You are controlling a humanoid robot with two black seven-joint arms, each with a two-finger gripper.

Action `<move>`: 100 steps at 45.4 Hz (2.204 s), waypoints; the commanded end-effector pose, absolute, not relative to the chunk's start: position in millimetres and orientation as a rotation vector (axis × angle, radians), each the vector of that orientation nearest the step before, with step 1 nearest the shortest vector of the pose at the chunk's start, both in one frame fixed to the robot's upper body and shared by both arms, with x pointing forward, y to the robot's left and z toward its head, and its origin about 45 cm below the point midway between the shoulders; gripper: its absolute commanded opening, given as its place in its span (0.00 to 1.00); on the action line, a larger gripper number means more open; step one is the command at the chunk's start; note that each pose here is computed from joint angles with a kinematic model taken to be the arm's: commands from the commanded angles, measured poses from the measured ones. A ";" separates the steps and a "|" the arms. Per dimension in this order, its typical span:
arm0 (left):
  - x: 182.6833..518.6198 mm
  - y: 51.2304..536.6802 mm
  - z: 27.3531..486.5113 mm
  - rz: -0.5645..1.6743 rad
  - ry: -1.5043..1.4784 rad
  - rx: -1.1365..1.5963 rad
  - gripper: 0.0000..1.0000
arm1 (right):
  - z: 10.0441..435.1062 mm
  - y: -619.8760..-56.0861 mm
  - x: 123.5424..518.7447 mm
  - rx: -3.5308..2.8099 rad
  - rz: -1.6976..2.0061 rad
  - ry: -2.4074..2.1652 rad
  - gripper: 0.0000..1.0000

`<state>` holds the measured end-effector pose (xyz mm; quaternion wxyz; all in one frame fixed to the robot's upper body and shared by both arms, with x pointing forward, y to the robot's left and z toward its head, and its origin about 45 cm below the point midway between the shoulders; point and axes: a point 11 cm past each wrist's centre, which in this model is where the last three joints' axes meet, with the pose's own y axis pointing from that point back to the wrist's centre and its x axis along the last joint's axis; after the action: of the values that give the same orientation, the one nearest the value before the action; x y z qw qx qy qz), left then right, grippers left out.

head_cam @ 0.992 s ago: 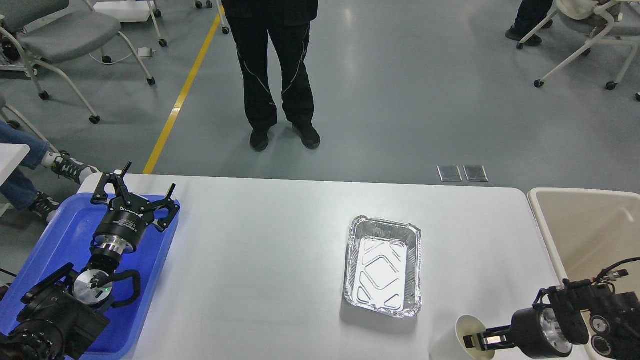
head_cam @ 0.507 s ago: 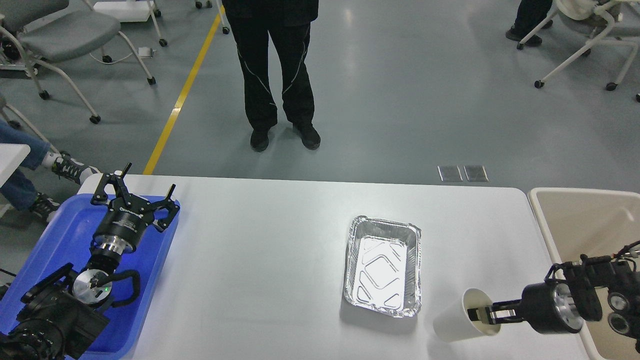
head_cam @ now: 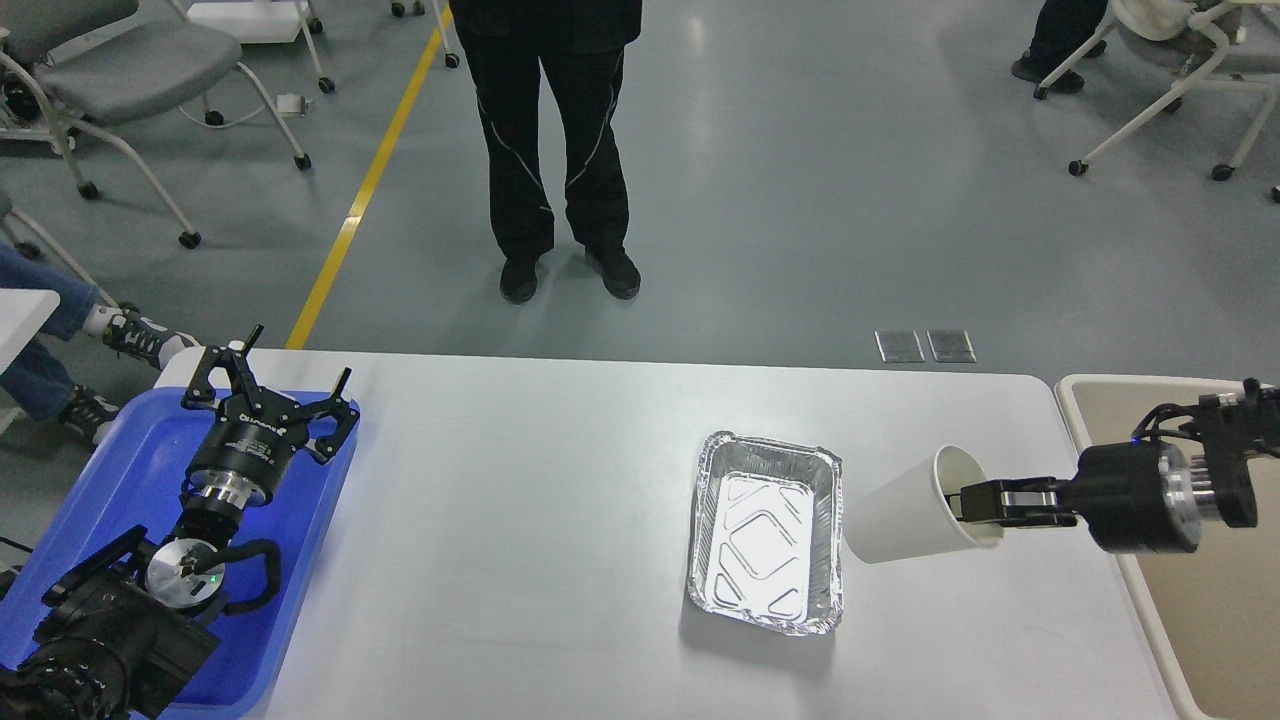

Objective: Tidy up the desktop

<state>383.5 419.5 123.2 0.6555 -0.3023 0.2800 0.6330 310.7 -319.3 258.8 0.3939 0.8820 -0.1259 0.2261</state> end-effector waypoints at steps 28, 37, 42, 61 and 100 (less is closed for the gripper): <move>383.5 419.5 123.2 1.435 0.635 -0.685 1.00 | 327.9 -373.1 395.0 2.332 0.464 -1.090 0.00; 383.5 419.5 123.2 1.435 0.635 -0.685 1.00 | 330.0 -450.2 412.9 2.159 0.370 -1.498 0.00; 383.5 419.5 123.2 1.435 0.635 -0.685 1.00 | 327.1 -495.9 412.3 2.031 0.309 -1.705 0.00; 383.5 419.5 123.2 1.435 0.635 -0.685 1.00 | 266.4 -650.5 350.0 1.285 0.146 -1.993 0.00; 383.5 419.5 123.2 1.435 0.635 -0.685 1.00 | 93.5 -572.0 311.8 0.950 -0.031 -1.840 0.00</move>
<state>383.5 419.5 123.2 0.6555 -0.3023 0.2800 0.6328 321.3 -600.3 130.2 0.4968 0.3926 -0.7739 0.0033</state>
